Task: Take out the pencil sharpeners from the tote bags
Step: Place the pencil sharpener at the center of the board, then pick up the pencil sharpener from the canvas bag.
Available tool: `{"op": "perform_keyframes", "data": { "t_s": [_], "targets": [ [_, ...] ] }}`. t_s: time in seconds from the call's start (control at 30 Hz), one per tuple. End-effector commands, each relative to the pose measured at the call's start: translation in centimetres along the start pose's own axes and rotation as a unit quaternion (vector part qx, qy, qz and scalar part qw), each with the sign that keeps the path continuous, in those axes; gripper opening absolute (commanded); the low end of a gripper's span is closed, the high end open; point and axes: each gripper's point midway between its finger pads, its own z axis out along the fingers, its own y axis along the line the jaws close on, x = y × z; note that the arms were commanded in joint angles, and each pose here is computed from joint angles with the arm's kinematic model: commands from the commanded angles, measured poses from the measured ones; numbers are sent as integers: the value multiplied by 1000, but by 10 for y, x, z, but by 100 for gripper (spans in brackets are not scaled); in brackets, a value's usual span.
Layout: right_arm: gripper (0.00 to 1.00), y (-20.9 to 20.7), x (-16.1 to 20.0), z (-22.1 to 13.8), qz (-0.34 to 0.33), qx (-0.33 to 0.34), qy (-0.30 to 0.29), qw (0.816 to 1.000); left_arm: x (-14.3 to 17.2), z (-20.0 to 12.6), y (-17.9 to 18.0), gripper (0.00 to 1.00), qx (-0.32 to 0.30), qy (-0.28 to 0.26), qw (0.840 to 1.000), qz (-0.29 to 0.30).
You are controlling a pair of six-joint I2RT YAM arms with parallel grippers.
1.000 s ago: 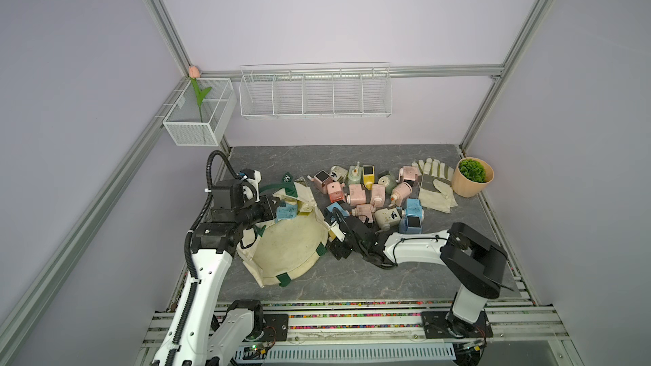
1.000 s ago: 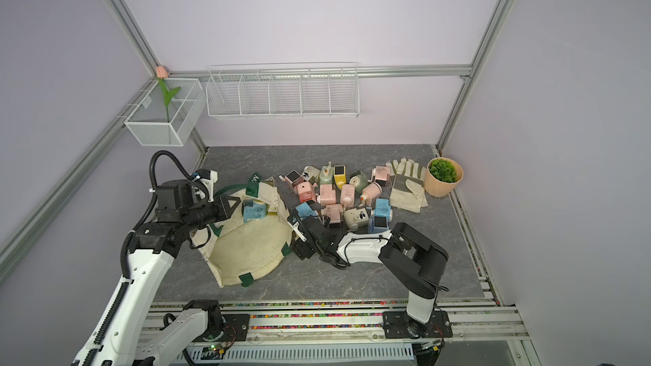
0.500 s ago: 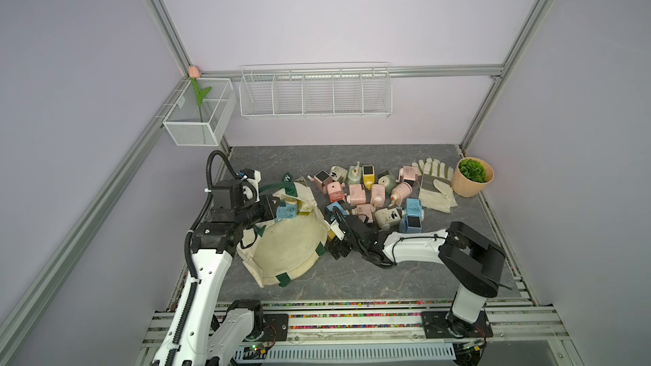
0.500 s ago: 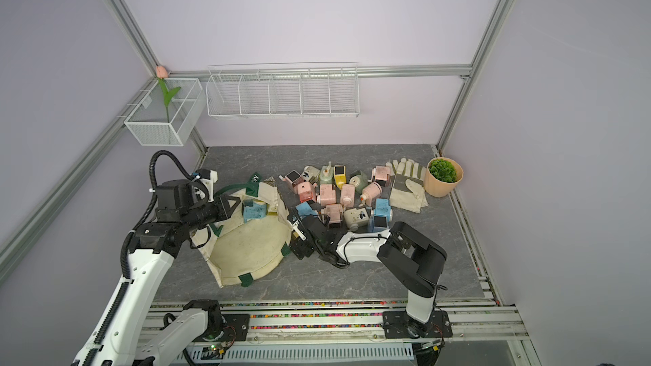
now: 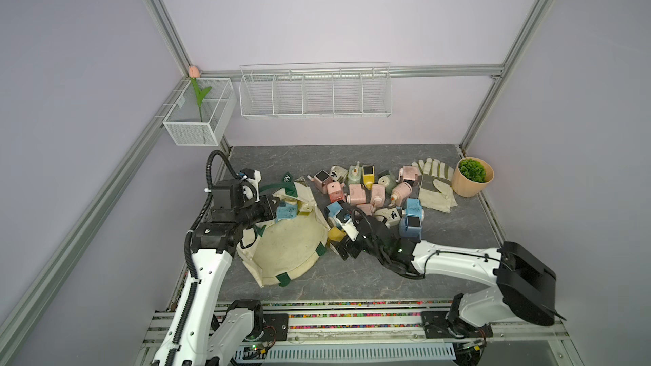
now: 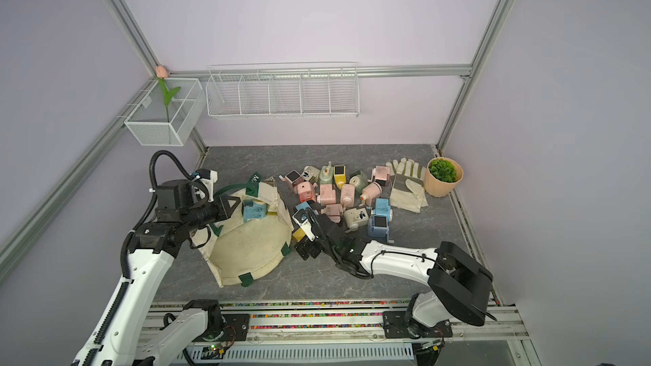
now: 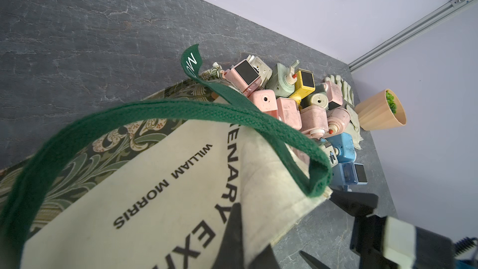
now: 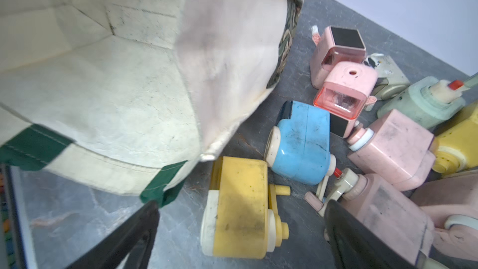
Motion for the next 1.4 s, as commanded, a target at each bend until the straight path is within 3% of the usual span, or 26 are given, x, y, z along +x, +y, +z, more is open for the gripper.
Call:
{"op": "perform_keyframes", "data": {
  "t_s": [0.0,0.13,0.3,0.47,0.73,0.83,1.0,1.37],
  "targets": [
    [99,7,-7,-22,-21,2,-23,1000,-14,-9,-9,0,14,-28,999,11],
    [96,35,-24,-45,-36,-48,-67,996,-14,-9,-10,0,16,-28,999,11],
    [94,74,-30,-43,-65,-124,-70,988,-14,-10,-12,0,21,-28,999,13],
    [93,107,-31,-12,-108,-143,-54,982,-15,-12,-15,0,27,-32,999,15],
    [96,149,-39,78,-148,-119,-30,981,-16,-12,-14,0,27,-33,999,14],
    [100,148,-42,112,-179,-74,-25,981,-15,-12,-15,0,28,-33,999,15],
    [96,126,-49,155,-215,5,-31,976,-16,-12,-15,0,30,-32,999,14],
    [90,78,-68,195,-197,53,-82,975,-17,-16,-20,0,40,-40,998,19]
  ]
}}
